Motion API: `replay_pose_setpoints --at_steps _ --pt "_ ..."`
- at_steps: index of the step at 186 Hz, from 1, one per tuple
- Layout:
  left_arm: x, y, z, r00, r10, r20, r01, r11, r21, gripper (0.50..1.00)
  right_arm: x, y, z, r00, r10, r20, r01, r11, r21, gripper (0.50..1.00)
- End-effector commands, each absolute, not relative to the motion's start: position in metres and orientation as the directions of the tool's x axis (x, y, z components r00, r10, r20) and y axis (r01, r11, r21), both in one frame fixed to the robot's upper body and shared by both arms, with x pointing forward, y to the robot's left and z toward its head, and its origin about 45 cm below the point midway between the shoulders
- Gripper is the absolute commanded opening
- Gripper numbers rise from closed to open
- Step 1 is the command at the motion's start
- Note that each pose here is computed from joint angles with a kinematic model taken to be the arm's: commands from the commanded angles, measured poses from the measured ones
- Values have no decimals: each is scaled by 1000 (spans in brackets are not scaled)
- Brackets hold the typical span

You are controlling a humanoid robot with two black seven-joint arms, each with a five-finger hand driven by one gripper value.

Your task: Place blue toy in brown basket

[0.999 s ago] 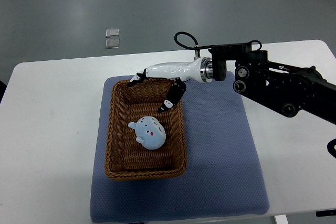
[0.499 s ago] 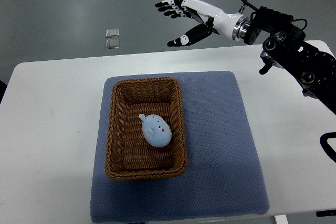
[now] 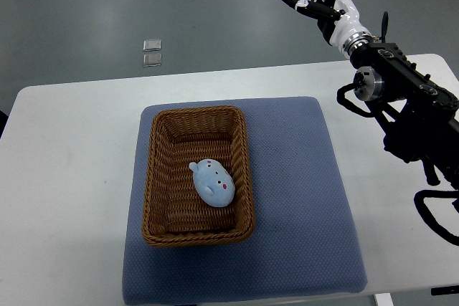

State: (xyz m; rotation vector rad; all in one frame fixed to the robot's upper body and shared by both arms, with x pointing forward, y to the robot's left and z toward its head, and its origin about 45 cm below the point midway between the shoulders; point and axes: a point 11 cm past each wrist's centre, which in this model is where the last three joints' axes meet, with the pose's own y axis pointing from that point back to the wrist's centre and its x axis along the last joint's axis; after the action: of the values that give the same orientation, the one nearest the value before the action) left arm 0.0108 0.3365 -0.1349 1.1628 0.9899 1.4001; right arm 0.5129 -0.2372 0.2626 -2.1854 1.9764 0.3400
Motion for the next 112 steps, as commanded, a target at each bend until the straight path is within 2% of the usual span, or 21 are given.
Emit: replay_pose_setpoints --at_steps 1,17,50,112 --pt "11 336 -135 -14 990 142 -196 -142 970 1000 512 -253 245 1 -910 -414 -996 -39 83 897" --pt "11 336 -135 -14 990 142 -196 -142 970 1000 510 -259 237 -35 -872 -488 -995 -17 101 897" --pt "11 336 -135 -14 990 142 -196 -142 970 1000 505 -247 224 -30 -802 -596 -993 -44 110 897" --pt "11 336 -135 -14 990 142 -196 -142 970 1000 494 -231 203 -53 -780 -623 -993 -27 119 909"
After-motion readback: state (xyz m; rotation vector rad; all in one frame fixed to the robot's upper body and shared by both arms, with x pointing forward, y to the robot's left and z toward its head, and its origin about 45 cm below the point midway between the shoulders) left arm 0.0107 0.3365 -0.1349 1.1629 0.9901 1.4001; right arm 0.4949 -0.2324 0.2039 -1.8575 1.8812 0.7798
